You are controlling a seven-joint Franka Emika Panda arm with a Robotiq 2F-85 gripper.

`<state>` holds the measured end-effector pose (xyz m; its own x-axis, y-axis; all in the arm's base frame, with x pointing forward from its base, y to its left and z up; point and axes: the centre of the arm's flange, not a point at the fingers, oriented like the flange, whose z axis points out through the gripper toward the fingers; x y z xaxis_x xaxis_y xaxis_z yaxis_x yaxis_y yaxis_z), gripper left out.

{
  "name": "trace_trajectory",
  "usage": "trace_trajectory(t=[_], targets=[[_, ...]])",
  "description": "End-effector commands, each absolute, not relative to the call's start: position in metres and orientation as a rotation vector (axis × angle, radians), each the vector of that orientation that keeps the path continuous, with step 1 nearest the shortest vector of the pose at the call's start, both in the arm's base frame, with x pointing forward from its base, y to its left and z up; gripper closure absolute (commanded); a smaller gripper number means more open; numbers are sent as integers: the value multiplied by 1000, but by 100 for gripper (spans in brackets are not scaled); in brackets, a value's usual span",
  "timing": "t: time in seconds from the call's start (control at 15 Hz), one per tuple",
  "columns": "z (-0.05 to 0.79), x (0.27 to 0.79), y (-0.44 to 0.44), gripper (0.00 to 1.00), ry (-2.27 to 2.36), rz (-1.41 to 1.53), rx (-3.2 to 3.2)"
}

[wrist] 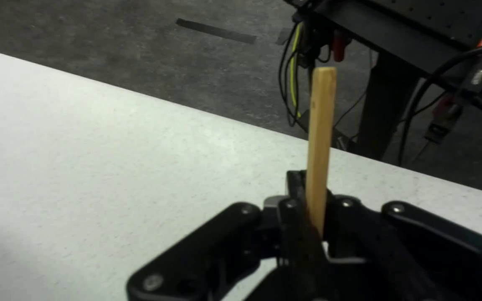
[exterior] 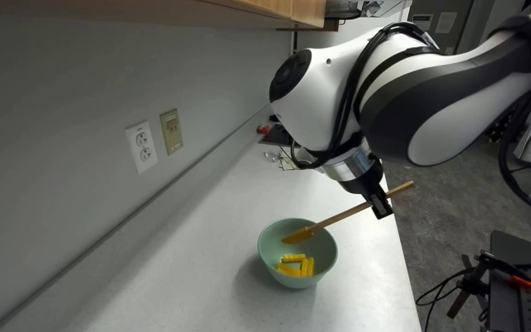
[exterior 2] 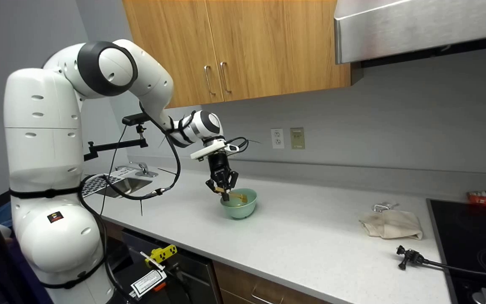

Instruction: Use the wooden spoon to stir the contents in the blue bowl

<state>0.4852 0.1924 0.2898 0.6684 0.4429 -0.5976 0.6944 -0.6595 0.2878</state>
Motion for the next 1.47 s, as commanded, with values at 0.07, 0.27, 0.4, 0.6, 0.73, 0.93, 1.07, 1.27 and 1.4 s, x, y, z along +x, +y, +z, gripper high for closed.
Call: trace_trajectory(t=[0.07, 0.27, 0.4, 0.6, 0.73, 0.93, 1.07, 1.27, 1.4], targets=[[281, 504, 201, 98, 816, -628, 2279], [273, 501, 205, 98, 826, -668, 2292], [270, 500, 208, 98, 845, -697, 2316], [271, 500, 211, 98, 875, -737, 2372], [272, 499, 213, 98, 885, -756, 2402], [273, 496, 213, 98, 908, -789, 2400], [274, 493, 214, 98, 955, -842, 2412], [268, 491, 213, 98, 981, -896, 2410], [264, 492, 211, 98, 971, -908, 2390]])
